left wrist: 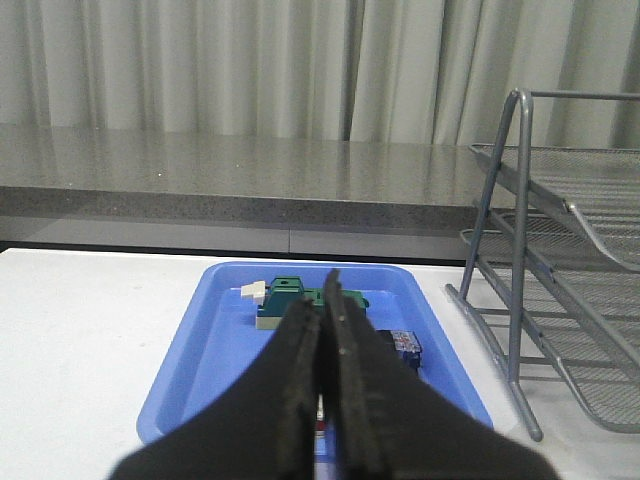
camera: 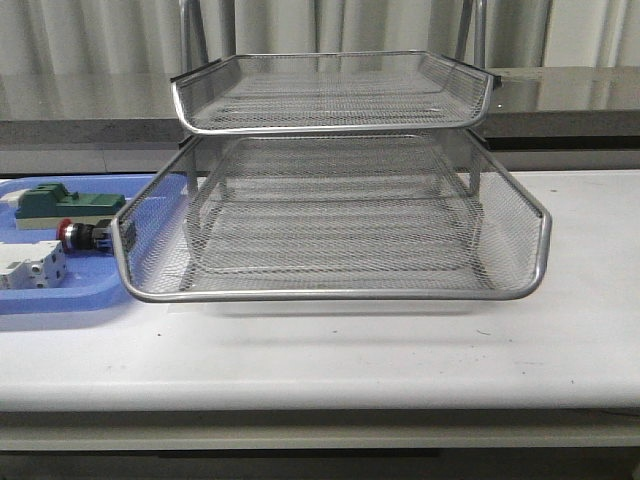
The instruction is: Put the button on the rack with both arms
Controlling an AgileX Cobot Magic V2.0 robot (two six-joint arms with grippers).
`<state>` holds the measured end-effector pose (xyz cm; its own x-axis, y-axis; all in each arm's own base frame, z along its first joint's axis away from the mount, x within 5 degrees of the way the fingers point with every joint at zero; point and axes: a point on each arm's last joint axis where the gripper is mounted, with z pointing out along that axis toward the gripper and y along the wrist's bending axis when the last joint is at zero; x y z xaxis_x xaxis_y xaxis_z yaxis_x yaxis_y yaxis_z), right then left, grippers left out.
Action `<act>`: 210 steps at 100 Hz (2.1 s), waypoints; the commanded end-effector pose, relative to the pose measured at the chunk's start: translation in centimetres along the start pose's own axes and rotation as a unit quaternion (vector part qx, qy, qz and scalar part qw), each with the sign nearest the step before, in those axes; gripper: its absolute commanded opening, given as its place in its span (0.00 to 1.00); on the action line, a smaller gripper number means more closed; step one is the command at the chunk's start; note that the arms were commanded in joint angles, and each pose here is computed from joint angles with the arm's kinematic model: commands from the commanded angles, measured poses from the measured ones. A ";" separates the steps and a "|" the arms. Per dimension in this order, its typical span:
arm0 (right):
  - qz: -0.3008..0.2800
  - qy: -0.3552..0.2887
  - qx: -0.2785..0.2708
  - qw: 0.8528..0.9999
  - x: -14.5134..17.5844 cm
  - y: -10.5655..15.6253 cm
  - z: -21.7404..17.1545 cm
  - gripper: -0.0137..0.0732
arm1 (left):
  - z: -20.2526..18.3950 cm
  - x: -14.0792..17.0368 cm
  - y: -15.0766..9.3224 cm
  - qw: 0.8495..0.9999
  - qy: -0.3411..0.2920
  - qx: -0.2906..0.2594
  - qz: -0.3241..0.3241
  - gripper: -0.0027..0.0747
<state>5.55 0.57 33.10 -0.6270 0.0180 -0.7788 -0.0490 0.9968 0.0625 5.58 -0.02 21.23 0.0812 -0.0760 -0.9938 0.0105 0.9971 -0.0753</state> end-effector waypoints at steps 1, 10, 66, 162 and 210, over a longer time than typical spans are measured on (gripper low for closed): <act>0.000 -0.041 0.003 0.999 -1.2 0.0 -0.7 0.08 | -0.2 0.6 0.0 0.999 -0.034 0.005 -0.006 0.01; 0.000 -0.041 0.003 0.999 -1.2 0.0 -0.7 0.08 | -0.2 0.6 0.0 0.999 -0.034 0.005 -0.006 0.01; 0.000 -0.041 0.003 0.999 -1.2 0.0 -0.7 0.08 | -0.2 0.4 0.0 0.999 -0.045 0.007 -0.006 0.01; 0.000 -0.041 0.003 0.999 -1.2 0.0 -0.7 0.08 | 10.0 -14.5 -1.1 0.961 0.273 -0.025 -0.016 0.01; 0.000 -0.041 0.003 0.999 -1.2 0.0 -0.7 0.08 | 17.6 -10.3 -0.8 0.900 0.434 -0.016 0.034 0.02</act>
<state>5.55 0.57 33.09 -0.6284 0.0203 -0.7777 -0.0474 0.9968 0.0643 21.65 -0.05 31.68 -0.7795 -0.0138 -0.6263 -0.0125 0.9999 -0.0064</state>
